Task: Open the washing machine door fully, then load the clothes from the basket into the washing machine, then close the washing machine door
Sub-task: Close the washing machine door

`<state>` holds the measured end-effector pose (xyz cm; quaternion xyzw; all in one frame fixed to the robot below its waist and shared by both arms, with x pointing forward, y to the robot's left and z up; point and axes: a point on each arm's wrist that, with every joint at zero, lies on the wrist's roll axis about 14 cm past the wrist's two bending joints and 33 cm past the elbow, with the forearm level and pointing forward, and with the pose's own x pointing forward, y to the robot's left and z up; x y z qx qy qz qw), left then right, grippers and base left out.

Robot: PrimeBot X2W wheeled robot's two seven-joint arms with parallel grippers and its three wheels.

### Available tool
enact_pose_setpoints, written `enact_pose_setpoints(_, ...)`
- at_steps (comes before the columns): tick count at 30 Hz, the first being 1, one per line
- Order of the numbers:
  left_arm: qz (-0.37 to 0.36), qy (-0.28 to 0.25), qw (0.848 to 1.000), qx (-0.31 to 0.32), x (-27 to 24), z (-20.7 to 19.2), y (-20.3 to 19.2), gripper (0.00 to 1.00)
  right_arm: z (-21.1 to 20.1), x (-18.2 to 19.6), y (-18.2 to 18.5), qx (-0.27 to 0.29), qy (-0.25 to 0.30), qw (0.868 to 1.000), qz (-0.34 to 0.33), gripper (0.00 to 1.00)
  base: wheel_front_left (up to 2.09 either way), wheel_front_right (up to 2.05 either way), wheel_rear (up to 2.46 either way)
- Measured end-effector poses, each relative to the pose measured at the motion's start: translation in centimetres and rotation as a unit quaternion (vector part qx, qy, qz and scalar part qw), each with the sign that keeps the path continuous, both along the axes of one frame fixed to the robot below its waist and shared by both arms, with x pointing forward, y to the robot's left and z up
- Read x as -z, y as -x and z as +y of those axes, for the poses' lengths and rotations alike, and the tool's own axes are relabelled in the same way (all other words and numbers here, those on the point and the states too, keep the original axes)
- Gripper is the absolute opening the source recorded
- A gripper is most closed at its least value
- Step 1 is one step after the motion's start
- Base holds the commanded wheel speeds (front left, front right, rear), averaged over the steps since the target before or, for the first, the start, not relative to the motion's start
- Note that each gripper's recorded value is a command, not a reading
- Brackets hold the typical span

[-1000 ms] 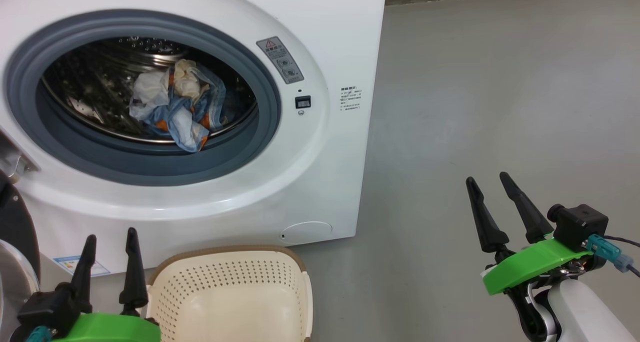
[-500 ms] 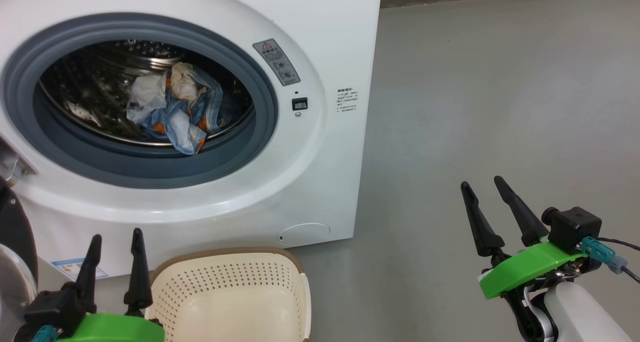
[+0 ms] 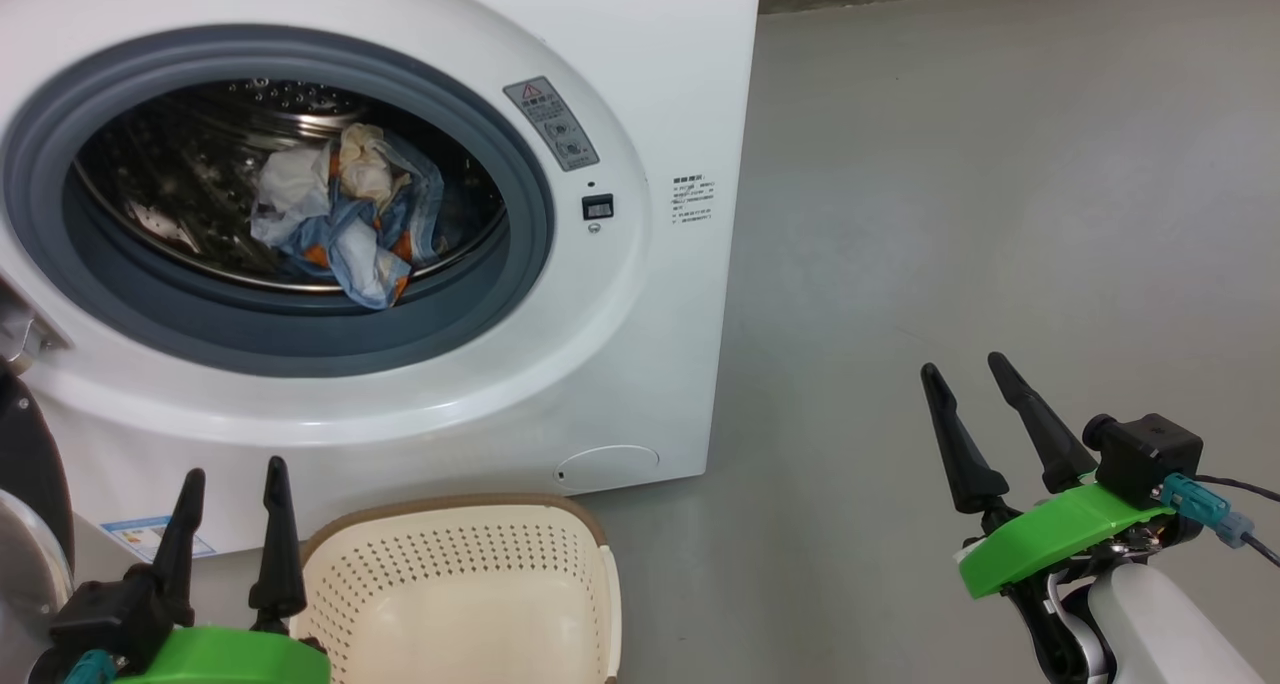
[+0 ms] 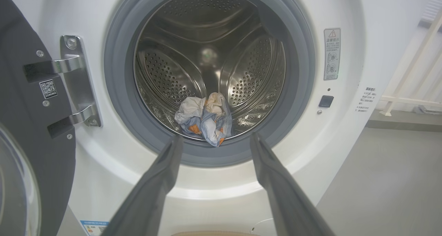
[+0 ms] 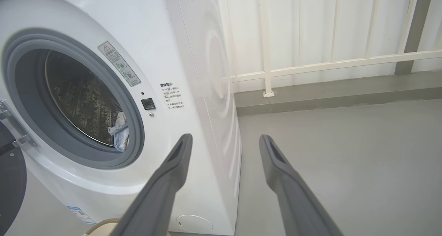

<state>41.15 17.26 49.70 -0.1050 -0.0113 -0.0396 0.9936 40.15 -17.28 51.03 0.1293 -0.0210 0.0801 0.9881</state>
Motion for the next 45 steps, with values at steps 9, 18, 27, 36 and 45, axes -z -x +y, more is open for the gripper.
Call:
enact_pose_setpoints(9, 0.0, 0.0, 1.0, 0.001, 0.02, -0.04, -0.03, 1.0, -0.03, 0.04, 0.01, 0.0, 0.0, 1.0, 0.001, 1.0, 0.0, 0.0, 0.0)
enact_pose_setpoints(18, 0.002, 0.0, 1.0, -0.004, 0.1, 0.09, -0.08, 1.0, -0.03, 0.17, -0.05, 0.001, 0.0, 1.0, 0.002, 1.0, -0.43, 0.43, 0.0)
enact_pose_setpoints(27, -0.001, 0.001, 1.0, -0.005, -0.05, 0.18, -0.09, 1.0, 0.01, 0.24, -0.08, 0.0, 0.0, 1.0, 0.003, 1.0, -1.5, 1.5, 0.0)
enact_pose_setpoints(36, 0.001, 0.001, 1.0, -0.006, 0.06, 0.23, -0.08, 1.0, 0.03, 0.44, -0.12, 0.0, 0.0, 1.0, 0.006, 1.0, -0.85, 0.85, 0.0)
enact_pose_setpoints(45, 0.002, 0.002, 1.0, -0.006, 0.16, 0.18, -0.15, 1.0, -0.07, 0.57, -0.11, 0.001, 0.0, 1.0, 0.008, 1.0, -0.04, 0.04, 0.0)
